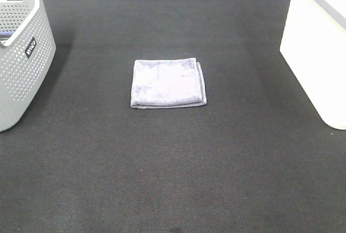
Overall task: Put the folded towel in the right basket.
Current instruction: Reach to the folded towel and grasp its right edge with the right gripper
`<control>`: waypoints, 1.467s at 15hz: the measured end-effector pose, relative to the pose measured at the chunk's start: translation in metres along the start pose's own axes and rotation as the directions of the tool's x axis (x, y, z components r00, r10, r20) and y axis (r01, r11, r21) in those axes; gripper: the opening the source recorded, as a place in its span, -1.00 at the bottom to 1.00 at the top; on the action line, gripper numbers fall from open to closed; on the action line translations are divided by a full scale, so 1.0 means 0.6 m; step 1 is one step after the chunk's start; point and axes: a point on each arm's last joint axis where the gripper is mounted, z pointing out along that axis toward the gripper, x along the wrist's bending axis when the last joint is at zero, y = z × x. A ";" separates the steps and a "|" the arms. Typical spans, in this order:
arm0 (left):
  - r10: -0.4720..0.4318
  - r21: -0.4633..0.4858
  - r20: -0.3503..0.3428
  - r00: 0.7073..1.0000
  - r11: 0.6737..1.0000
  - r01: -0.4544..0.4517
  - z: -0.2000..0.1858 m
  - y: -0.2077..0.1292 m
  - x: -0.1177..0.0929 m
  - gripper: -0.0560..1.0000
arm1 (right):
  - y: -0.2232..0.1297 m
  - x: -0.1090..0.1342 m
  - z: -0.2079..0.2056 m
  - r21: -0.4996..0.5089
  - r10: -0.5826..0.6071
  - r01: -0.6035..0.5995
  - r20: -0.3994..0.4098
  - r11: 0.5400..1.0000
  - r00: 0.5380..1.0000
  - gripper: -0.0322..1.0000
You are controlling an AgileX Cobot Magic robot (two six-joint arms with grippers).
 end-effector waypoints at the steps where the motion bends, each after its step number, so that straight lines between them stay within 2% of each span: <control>1: 0.000 0.000 0.000 1.000 1.000 0.000 0.000 0.000 0.000 0.94 | 0.000 0.000 0.000 0.000 0.000 0.000 0.000 1.000 1.000 0.44; 22: 0.000 0.000 0.000 1.000 1.000 0.000 0.000 0.000 0.000 0.94 | 0.000 0.000 0.000 0.000 0.000 0.000 0.000 1.000 1.000 0.44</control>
